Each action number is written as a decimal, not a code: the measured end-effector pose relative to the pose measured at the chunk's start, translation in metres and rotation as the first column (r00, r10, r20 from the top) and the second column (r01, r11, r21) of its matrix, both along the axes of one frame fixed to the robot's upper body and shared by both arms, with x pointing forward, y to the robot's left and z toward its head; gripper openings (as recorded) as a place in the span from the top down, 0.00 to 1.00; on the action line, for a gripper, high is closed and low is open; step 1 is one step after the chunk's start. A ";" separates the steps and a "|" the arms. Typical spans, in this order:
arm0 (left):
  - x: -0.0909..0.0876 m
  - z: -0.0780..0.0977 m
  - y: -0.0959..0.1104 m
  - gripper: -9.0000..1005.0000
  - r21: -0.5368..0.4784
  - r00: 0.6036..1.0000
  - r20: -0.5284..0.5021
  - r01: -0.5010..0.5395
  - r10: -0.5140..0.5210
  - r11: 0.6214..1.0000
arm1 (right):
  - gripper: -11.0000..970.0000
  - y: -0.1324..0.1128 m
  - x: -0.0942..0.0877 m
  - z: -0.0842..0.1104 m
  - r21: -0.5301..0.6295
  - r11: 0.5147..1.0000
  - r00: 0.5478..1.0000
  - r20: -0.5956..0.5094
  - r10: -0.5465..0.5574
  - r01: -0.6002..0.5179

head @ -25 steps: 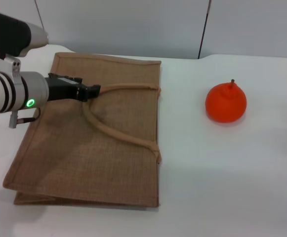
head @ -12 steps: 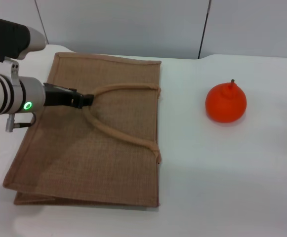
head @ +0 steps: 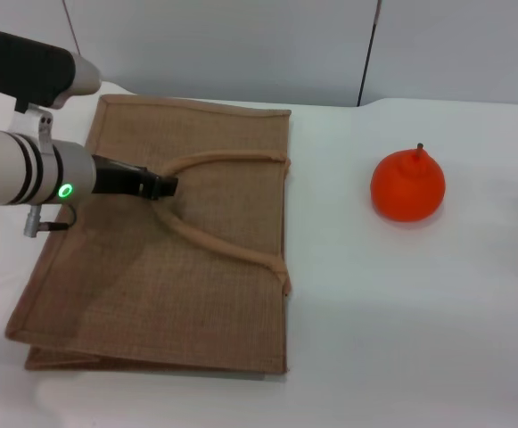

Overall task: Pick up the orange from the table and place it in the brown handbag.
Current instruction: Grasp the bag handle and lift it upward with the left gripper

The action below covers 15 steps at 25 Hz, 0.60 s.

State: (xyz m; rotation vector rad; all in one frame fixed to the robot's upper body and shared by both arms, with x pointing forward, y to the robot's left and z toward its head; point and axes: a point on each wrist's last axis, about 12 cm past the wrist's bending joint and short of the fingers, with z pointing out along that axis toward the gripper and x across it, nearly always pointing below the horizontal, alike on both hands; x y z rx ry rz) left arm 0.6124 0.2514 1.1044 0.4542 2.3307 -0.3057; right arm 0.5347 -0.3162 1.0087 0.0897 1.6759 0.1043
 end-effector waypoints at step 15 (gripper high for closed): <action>0.003 -0.007 0.005 0.47 0.000 0.999 -0.006 -0.034 0.034 0.999 | 0.12 0.000 0.000 0.000 0.010 1.000 1.000 0.002 -0.001 0.001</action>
